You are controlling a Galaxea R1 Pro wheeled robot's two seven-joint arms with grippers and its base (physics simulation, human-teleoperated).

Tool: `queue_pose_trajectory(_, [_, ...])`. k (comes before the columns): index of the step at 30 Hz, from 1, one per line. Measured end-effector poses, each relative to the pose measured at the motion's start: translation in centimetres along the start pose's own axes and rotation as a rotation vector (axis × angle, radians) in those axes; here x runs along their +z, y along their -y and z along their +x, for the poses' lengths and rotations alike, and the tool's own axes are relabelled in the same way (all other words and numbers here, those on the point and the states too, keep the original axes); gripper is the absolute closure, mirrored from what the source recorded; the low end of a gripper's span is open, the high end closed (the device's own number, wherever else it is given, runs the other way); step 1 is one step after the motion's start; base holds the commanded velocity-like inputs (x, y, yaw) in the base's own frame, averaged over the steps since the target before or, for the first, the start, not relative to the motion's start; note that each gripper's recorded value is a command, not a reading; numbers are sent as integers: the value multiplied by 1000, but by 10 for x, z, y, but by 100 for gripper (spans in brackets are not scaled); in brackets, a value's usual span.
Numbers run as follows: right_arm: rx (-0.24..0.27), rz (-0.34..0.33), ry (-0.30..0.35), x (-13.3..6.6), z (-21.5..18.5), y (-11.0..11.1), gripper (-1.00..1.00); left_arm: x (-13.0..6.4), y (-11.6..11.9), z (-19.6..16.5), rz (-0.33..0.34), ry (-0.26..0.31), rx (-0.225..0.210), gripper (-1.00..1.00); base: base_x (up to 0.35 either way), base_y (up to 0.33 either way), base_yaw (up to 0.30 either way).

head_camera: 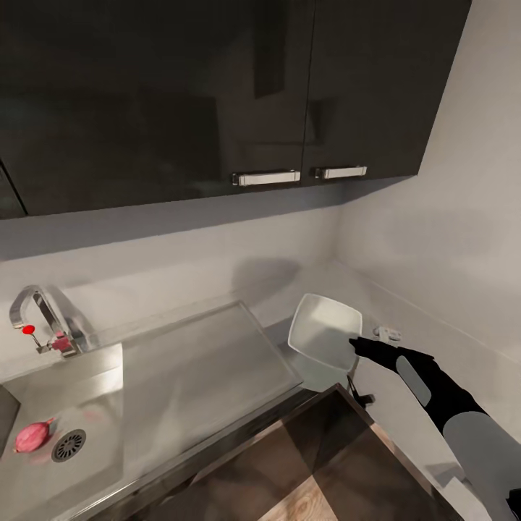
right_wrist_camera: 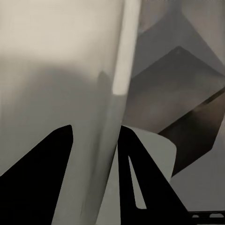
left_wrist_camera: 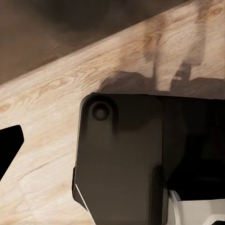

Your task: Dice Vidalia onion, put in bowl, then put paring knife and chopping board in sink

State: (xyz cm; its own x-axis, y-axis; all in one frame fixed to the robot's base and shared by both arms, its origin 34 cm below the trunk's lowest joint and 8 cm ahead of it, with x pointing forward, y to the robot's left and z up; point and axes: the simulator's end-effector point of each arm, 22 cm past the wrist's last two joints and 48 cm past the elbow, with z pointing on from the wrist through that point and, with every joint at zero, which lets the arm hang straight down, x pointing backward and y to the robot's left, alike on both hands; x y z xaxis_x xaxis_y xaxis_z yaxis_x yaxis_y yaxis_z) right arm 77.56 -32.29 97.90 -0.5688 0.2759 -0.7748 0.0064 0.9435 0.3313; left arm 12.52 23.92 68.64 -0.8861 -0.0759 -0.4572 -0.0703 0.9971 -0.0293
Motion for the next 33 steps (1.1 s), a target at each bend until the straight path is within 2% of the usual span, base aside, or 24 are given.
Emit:
queue_pose_trajectory(12, [-2,1,2,0,-1,1,100,0,0,0,0,0,0,-100,0,0,0])
queue_pose_trajectory(15, [-1,-20,5,-2,-3,-4,100,0,0,0,0,2,0,-100,-3,0,0])
queue_pose_trajectory(19, [-4,-56,7,-4,-5,-12,100,1,0,0,0,3,0,-100,-225,76,0])
queue_pose_trajectory(33, [-10,-67,26,-11,-15,-18,100,3,0,-2,1,14,0,-100,-310,108,0])
